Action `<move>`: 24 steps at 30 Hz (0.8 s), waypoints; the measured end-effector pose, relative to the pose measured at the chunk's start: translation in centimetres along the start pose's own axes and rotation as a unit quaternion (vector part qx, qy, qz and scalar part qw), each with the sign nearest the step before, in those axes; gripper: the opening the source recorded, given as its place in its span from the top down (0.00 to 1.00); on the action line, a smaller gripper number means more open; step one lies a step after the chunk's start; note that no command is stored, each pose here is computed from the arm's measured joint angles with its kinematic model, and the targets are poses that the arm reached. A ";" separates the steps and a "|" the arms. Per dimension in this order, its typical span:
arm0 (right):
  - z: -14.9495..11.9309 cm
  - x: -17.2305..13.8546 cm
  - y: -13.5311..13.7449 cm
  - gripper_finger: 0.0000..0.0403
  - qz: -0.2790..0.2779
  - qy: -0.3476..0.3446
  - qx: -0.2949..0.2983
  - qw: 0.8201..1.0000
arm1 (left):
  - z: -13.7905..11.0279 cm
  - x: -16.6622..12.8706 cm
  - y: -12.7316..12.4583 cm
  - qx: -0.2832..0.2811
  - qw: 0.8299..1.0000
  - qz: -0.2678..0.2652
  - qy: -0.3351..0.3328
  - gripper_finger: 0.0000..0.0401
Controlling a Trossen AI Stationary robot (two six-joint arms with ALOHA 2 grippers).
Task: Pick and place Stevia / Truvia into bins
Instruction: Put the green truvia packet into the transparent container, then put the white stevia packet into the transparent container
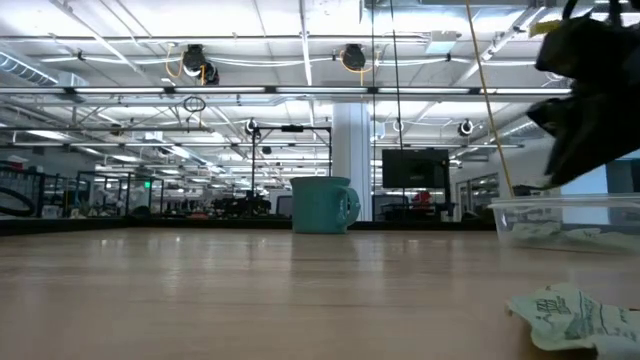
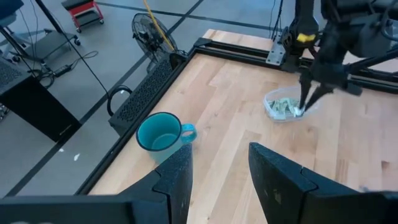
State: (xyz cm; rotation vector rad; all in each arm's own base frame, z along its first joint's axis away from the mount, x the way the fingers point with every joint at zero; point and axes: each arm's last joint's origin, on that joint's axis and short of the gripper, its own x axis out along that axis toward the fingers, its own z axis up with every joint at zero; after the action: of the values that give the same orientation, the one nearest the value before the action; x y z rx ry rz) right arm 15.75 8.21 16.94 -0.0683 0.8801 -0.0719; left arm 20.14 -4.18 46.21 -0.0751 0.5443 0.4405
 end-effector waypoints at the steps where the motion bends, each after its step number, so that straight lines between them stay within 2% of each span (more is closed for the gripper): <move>1: -0.3 -0.4 -0.1 0.90 -0.001 0.006 -0.001 1.000 | 0.0 0.0 0.0 0.000 1.000 0.000 0.000 0.59; 7: -1.3 -1.3 -0.9 0.86 -0.040 0.033 0.000 0.999 | 0.0 0.0 0.0 -0.001 1.000 0.000 0.000 0.59; 10: -1.6 -1.2 -1.0 0.80 -0.050 0.046 -0.002 0.998 | 0.0 0.0 0.0 -0.001 1.000 0.000 0.000 0.59; 15: -1.2 -0.9 -0.7 0.67 -0.050 0.028 -0.008 0.998 | 0.0 0.0 0.0 -0.001 1.000 0.000 0.000 0.59; 17: -0.5 -0.9 -0.3 0.64 -0.031 -0.008 -0.024 0.999 | 0.0 0.0 0.0 0.000 1.000 0.000 0.000 0.59; 20: 1.6 -1.3 0.7 0.61 0.011 -0.111 -0.071 0.991 | 0.0 0.0 0.0 0.002 1.000 0.000 0.000 0.59; 24: 4.4 -2.4 2.0 0.60 0.090 -0.254 -0.120 0.956 | 0.0 0.0 0.0 0.000 1.000 0.000 -0.001 0.59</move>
State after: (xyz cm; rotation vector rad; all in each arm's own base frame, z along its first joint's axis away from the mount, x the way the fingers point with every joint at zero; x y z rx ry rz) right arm 17.69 10.59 21.40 -0.2233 0.3725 0.2164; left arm 20.14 -4.18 46.22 -0.0755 0.5429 0.4414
